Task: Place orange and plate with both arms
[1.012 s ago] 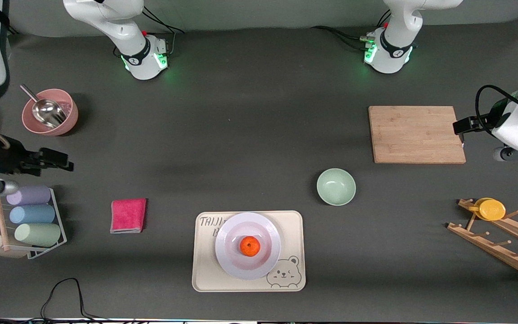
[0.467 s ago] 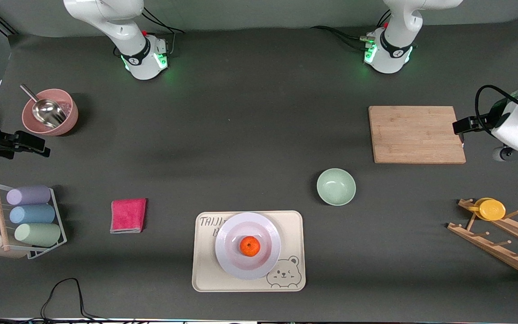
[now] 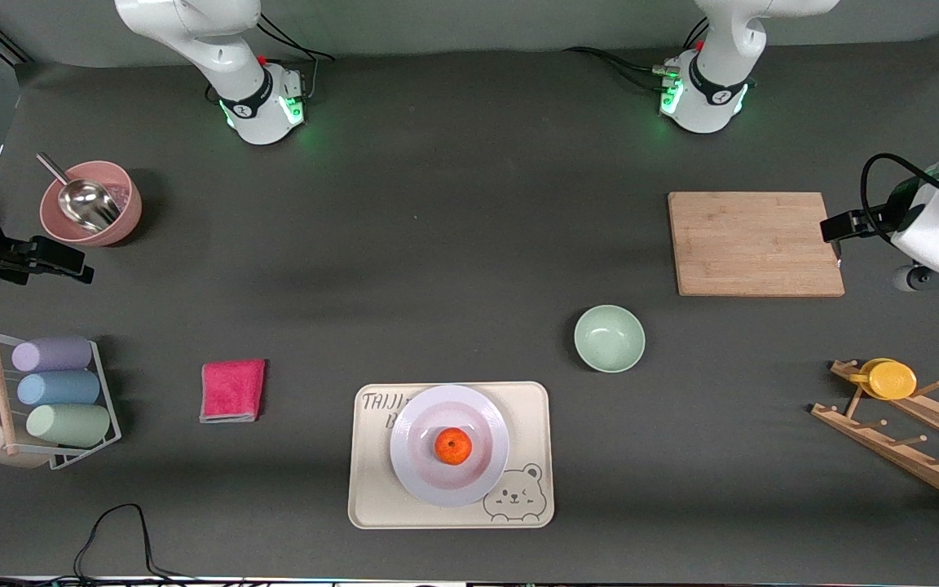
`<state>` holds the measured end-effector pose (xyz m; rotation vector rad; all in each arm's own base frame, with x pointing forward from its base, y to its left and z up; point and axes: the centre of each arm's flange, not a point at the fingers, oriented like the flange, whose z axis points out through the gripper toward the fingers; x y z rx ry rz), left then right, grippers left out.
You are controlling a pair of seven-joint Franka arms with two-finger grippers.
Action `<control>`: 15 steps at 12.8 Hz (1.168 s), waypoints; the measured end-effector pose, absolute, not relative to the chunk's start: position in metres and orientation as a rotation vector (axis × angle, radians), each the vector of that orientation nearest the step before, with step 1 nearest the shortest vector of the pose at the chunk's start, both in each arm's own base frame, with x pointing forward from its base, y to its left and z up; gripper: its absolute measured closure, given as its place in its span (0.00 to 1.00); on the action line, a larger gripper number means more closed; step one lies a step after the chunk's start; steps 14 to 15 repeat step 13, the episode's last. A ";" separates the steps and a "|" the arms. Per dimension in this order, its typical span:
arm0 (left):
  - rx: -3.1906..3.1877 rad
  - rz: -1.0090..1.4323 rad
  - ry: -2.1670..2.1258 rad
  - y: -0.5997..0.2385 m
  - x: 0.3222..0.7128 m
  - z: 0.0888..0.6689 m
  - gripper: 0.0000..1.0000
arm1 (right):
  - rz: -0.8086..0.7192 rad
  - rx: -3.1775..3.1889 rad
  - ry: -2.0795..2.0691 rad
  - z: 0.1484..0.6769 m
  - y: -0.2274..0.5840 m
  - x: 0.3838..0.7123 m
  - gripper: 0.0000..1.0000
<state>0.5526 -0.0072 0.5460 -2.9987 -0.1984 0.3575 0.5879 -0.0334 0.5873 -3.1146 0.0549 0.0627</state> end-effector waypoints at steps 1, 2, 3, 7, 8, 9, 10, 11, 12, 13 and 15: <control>-2.997 0.352 -0.223 -0.008 0.551 0.548 0.00 | 0.062 -3.115 0.055 0.588 -0.033 0.587 0.00; -2.995 0.347 -0.238 -0.012 0.548 0.549 0.00 | 0.064 -3.114 0.055 0.588 -0.033 0.587 0.00; -2.994 0.343 -0.244 -0.015 0.543 0.550 0.00 | 0.068 -3.114 0.055 0.588 -0.033 0.587 0.00; -3.021 0.280 -0.251 -0.016 0.507 0.567 0.00 | 0.080 -3.113 0.051 0.587 -0.032 0.586 0.00; -3.031 0.251 -0.252 -0.015 0.497 0.577 0.00 | 0.082 -3.113 0.050 0.587 -0.031 0.586 0.00; -3.046 0.223 -0.255 -0.015 0.490 0.586 0.00 | 0.083 -3.113 0.050 0.587 -0.031 0.586 0.00; -3.065 0.196 -0.260 -0.015 0.486 0.593 0.00 | 0.083 -3.113 0.050 0.587 -0.031 0.586 0.00; -3.078 0.172 -0.263 -0.015 0.486 0.597 0.00 | 0.083 -3.113 0.050 0.587 -0.031 0.586 0.00; -3.083 0.160 -0.264 -0.015 0.488 0.597 0.00 | 0.083 -3.113 0.051 0.587 -0.031 0.586 0.00; -3.086 0.153 -0.264 -0.016 0.489 0.596 0.00 | 0.083 -3.113 0.051 0.587 -0.031 0.586 0.00; -3.086 0.153 -0.264 -0.016 0.489 0.596 0.00 | 0.083 -3.113 0.051 0.587 -0.031 0.586 0.00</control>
